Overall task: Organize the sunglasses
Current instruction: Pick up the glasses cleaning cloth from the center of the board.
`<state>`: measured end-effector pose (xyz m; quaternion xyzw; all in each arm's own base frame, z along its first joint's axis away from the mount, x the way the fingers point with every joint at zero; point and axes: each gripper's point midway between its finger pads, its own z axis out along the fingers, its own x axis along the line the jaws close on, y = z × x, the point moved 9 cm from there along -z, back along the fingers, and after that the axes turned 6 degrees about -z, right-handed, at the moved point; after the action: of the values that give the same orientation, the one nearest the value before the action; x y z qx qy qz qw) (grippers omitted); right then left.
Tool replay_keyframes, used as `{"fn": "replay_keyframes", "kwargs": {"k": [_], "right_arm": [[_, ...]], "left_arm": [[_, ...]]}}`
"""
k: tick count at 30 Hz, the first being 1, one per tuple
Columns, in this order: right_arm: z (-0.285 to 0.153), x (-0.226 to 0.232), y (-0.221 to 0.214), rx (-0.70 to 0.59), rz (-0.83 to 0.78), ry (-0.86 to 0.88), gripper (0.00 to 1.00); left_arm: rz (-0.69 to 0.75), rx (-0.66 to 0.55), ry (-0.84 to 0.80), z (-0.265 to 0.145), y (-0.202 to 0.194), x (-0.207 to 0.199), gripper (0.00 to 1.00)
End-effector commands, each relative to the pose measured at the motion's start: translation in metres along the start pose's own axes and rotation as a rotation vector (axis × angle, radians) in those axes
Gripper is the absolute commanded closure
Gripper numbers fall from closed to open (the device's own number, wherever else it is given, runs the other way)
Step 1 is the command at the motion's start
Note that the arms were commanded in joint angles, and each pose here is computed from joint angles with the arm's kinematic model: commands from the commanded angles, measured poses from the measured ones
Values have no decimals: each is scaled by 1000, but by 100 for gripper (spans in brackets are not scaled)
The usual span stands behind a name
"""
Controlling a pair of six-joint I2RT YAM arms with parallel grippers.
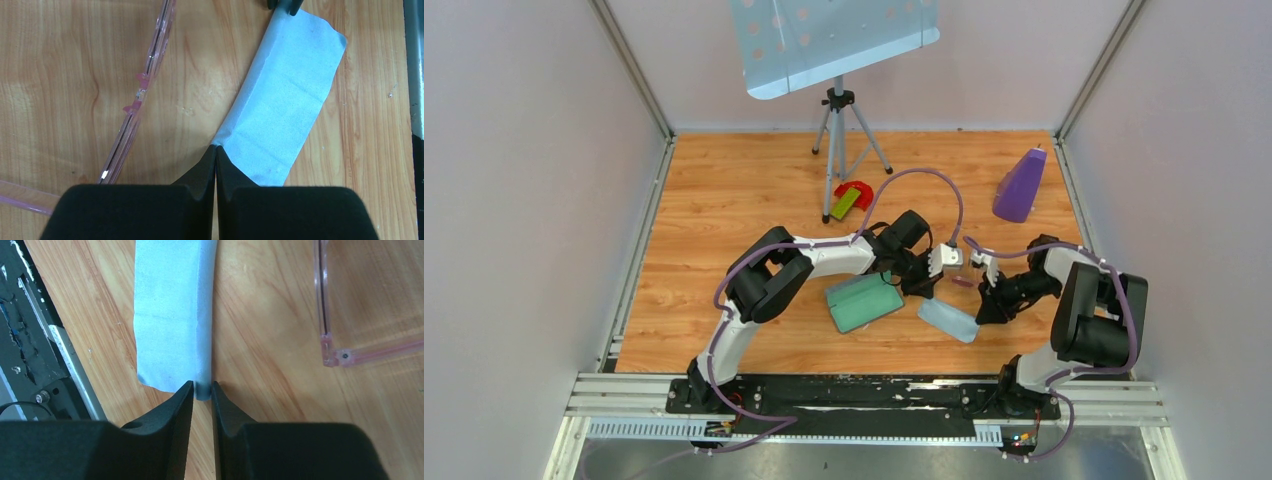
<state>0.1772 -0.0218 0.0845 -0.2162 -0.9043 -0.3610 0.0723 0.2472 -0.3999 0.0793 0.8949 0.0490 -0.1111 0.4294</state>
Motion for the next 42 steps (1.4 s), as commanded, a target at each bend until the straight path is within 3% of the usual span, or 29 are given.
{"fn": "replay_keyframes", "kwargs": {"k": [1,8,11,31,42], "right_arm": [[6,10,-3,32,-28,36,76],[5,9,-2,39,-21,32,91],[3,8,1,33,-10,18,93],[-22,19,42,14,-152,-68,92],[-26,37,79,12,-286,-83,93]], "left_arm": [[-4,-14,-2,-2,0,2,100],[-16,-12,0,-2,-3,1,100],[-15,-28,15,-7,1,-1,100],[-207,-166,231,-63,14,-32,100],[-278,-103,359,-97,4,-54,100]]}}
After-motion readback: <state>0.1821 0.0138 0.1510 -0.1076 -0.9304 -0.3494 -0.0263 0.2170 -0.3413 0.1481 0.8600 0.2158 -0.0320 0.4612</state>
